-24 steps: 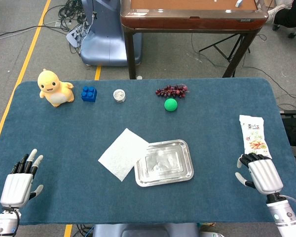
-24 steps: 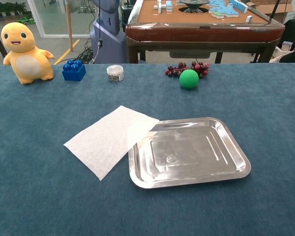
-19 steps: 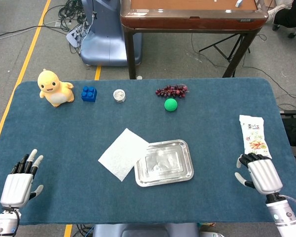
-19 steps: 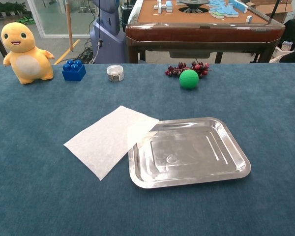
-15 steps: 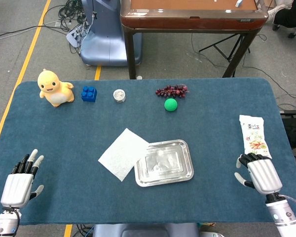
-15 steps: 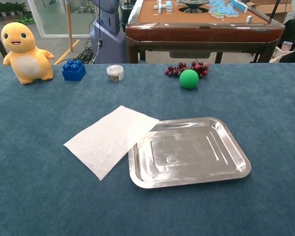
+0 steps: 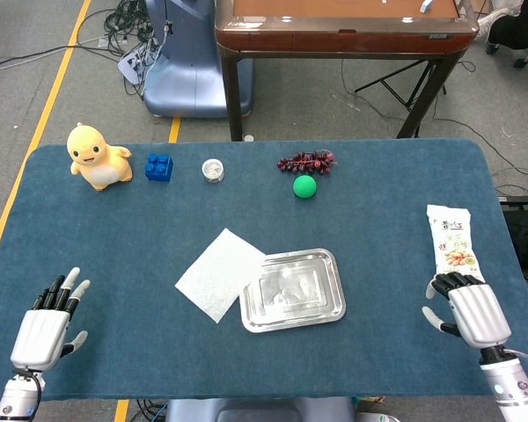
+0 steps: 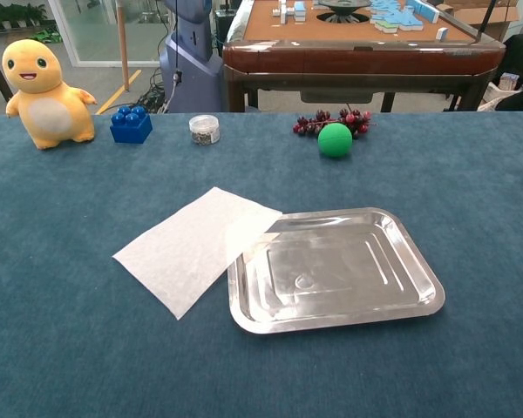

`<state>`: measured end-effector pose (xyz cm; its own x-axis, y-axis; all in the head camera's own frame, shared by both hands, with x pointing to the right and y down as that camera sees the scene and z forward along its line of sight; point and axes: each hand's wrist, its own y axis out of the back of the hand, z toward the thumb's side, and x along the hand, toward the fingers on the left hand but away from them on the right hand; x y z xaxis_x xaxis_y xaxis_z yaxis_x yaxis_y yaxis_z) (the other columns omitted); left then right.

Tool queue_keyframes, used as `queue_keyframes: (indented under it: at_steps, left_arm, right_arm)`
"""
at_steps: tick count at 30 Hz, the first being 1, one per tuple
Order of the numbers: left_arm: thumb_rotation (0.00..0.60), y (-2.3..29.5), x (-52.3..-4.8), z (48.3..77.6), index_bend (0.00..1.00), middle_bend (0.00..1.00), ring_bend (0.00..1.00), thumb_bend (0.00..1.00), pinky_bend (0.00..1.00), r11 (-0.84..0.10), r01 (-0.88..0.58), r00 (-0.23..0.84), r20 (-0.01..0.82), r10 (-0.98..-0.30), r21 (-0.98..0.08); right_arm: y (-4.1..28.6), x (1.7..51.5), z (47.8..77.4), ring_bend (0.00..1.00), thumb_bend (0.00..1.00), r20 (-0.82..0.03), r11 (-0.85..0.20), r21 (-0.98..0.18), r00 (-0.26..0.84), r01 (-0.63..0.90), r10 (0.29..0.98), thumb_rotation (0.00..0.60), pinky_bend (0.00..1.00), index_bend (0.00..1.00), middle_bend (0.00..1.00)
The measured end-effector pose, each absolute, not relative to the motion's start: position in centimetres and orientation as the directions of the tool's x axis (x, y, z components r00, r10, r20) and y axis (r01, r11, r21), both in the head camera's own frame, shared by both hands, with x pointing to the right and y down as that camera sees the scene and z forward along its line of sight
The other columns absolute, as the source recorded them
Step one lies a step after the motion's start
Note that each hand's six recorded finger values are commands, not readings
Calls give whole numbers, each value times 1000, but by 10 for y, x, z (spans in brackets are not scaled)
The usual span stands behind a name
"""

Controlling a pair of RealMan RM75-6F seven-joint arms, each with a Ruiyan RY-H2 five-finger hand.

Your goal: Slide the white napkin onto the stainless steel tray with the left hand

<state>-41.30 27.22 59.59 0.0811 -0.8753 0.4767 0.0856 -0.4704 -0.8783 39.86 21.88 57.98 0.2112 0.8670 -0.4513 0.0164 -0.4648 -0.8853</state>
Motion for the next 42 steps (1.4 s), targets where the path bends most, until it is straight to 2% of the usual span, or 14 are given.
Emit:
queue_keyframes:
  at_steps: [13,15,20,23,27,32,37,42]
  left_arm:
    - [600,267,-375,601,196,19,1,174,161,-482,-11,251,465,-849,-876]
    - [600,265,-370,602,196,38,13,175,193,-479,-16,272,457,-847,-878]
    - [600,254,-357,603,196,99,99,175,374,-452,-25,319,421,-849,-892]
    - [600,250,-348,605,196,104,114,175,413,-443,-16,351,410,-842,-896]
    - [600,249,-338,608,196,81,90,151,404,-456,4,388,422,-820,-890]
    - [600,246,-322,615,196,8,15,104,289,-482,8,435,437,-788,-876]
    - [600,244,-308,621,203,0,0,99,243,-513,-24,474,443,-761,-858]
    - [600,244,-294,628,252,0,0,99,226,-520,-6,512,444,-736,-854]
  right_arm:
    - [219,398,580,370,259,-450,-464,-886,214,14,867,600,435,540,461]
    - [218,397,580,370,259,-450,-464,-886,215,16,867,600,435,540,462]
    - [218,397,581,370,259,-452,-466,-885,218,15,865,600,435,540,462]
    - [218,397,582,370,259,-454,-468,-884,216,12,864,600,435,540,461]
    - [217,397,582,370,259,-455,-468,-884,215,13,864,600,435,540,461]
    - [216,398,579,370,259,-447,-462,-887,213,23,869,600,435,540,462]
    - [217,398,573,370,259,-426,-441,-897,213,23,879,600,435,540,461]
    - [219,399,569,370,259,-425,-438,-899,208,22,881,600,435,540,461]
